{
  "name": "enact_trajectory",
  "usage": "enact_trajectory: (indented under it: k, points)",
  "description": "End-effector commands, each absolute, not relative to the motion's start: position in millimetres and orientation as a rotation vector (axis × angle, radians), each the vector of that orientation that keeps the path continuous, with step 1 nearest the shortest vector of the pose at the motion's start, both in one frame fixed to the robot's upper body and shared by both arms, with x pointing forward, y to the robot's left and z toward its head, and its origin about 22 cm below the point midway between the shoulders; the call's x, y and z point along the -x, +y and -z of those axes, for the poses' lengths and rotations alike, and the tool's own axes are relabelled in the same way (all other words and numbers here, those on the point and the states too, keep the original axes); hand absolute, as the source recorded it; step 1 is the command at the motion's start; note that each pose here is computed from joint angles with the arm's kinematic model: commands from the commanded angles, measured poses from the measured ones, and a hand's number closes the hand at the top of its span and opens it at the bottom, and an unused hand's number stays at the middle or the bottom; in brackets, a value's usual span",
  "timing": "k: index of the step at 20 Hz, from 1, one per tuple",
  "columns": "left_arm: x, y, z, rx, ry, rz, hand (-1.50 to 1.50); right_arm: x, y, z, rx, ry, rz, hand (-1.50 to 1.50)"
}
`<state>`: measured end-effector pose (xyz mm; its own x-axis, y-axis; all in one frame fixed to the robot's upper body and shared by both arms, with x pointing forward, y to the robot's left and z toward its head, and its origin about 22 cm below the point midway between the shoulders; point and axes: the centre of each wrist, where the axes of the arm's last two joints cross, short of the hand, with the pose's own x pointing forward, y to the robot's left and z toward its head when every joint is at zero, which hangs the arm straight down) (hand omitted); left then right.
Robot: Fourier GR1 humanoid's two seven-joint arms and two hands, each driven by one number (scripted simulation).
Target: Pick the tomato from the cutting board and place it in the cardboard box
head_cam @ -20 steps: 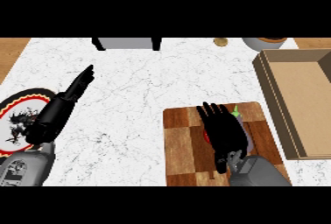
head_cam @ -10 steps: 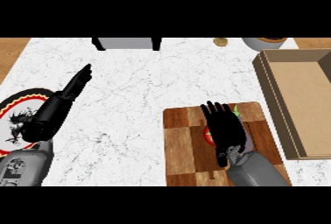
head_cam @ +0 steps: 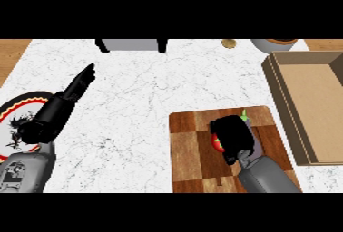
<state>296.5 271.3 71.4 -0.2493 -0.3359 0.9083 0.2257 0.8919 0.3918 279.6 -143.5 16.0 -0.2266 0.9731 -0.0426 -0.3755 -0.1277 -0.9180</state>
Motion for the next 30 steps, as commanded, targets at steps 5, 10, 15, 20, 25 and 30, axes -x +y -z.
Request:
enact_trajectory:
  k: [5, 10, 15, 20, 25, 30]
  points:
    - [-296.2, 266.3, -70.6, -0.087, -1.731, 0.540, 0.00, -292.1, -149.1, -11.7, 0.949, -1.185, -1.627, 1.50]
    - [-286.4, 268.5, -77.2, -0.087, -1.773, 0.537, 0.00, -341.9, -154.7, -36.7, 1.017, -1.202, -1.366, 1.50]
    - [-295.1, 253.4, -73.2, -0.053, -1.786, 0.571, 0.00, -393.4, -179.2, -77.8, 1.063, -1.106, -0.909, 1.50]
    - [-300.7, 241.5, -78.1, -0.044, -1.798, 0.569, 0.00, -434.6, -182.1, -114.0, 1.285, -1.154, -0.902, 1.50]
    - [-308.6, 262.5, -69.8, -0.078, -1.771, 0.556, 0.00, -452.5, -160.7, -161.4, 1.368, -1.218, -0.829, 1.50]
    - [-290.2, 267.6, -69.4, -0.083, -1.766, 0.562, 0.00, -456.4, -212.5, -178.4, 1.512, -1.170, -0.427, 1.50]
